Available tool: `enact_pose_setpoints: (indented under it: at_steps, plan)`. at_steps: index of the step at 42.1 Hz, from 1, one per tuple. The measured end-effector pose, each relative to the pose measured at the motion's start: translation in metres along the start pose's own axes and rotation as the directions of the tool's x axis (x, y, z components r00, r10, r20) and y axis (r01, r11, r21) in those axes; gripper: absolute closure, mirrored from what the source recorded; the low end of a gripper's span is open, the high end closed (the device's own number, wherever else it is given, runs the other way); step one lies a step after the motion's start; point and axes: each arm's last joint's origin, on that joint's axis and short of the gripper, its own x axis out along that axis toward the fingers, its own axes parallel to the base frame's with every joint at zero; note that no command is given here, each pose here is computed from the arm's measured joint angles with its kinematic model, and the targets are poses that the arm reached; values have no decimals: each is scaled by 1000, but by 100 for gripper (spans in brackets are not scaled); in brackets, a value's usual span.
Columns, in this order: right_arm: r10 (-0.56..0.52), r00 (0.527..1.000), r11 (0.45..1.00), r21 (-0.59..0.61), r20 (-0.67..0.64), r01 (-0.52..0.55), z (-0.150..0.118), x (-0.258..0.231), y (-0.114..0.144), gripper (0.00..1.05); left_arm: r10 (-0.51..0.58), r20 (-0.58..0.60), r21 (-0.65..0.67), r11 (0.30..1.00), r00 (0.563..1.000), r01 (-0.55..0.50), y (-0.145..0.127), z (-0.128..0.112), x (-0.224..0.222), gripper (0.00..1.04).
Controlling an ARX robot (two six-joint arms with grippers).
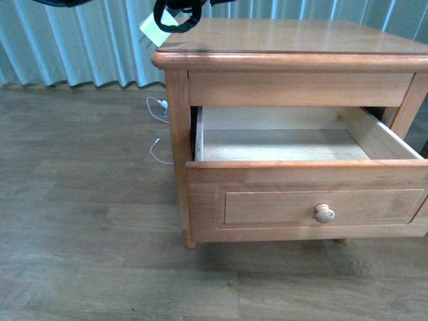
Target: Put charger into drawer
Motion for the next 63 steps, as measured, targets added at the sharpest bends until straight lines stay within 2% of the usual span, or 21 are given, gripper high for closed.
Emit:
enact_pose_setpoints:
  at_steps: [8, 16, 26, 44, 48, 53, 63]
  plan:
    - [0, 1000, 1000, 0, 0, 0, 0, 0, 0, 8, -96, 14, -30, 995, 995, 97, 0, 16, -48, 100]
    - [0, 1000, 1000, 0, 0, 0, 0, 0, 0, 8, -182, -32, -62, 982, 983, 179, -7, 5, -70, 100]
    - [0, 1000, 1000, 0, 0, 0, 0, 0, 0, 8, -211, -157, -89, 976, 965, 199, -25, -40, -57, 100]
    - [0, 1000, 1000, 0, 0, 0, 0, 0, 0, 8, -185, -324, -59, 983, 928, 175, -57, -115, 6, 100]
    - [0, 1000, 1000, 0, 0, 0, 0, 0, 0, 8, -187, -345, -55, 982, 920, 179, -60, -126, 9, 86]
    - [0, 1000, 1000, 0, 0, 0, 0, 0, 0, 8, -191, -345, -52, 982, 919, 184, -62, -128, 8, 72]
    - [0, 1000, 1000, 0, 0, 0, 0, 0, 0, 8, -178, -298, -18, 983, 938, 181, -57, -115, -7, 41]
